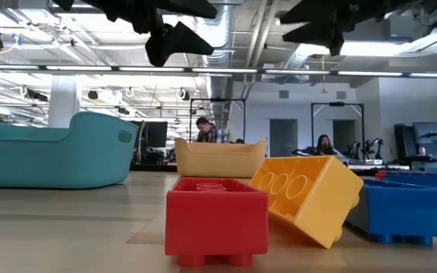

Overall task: Sort & place blocks by color
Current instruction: Put the blue game piece into the green bin

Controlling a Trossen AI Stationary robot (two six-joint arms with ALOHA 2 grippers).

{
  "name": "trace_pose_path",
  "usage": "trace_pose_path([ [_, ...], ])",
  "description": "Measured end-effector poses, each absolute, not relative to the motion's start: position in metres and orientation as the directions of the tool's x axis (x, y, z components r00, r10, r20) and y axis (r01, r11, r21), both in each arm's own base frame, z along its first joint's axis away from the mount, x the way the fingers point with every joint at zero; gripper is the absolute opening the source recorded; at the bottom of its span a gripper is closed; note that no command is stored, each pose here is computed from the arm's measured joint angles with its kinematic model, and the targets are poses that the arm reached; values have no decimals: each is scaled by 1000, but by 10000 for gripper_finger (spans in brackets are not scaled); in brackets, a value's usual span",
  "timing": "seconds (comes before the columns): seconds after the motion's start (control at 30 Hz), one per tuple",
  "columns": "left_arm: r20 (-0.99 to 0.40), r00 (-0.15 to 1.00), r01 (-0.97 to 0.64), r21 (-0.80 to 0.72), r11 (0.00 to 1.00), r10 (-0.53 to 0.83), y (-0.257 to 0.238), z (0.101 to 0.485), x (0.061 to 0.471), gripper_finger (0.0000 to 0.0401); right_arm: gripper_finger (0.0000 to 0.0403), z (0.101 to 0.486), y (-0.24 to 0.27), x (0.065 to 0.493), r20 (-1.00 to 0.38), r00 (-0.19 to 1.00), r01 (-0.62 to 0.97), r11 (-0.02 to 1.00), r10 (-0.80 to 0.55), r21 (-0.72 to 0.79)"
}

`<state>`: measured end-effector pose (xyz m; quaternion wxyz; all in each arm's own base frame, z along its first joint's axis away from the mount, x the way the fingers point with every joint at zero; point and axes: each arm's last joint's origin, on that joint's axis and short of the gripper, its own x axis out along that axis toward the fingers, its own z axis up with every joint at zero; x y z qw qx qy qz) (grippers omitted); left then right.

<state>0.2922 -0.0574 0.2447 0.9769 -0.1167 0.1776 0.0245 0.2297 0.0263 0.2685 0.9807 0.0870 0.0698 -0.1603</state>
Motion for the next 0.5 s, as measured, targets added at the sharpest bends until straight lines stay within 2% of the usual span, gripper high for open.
trace_pose_path([
  [0.2,-376,921,13,-233,972,-102,-56,254,281,309,235,279,35,220,-127,958,278,946,-259,169],
  [0.4,-460,885,-57,-255,965,-69,-51,265,254,309,235,281,45,216,-108,967,245,955,-229,169],
  [0.5,-499,861,-57,-281,958,-95,-59,266,247,309,235,281,46,215,-113,968,242,956,-226,163],
])
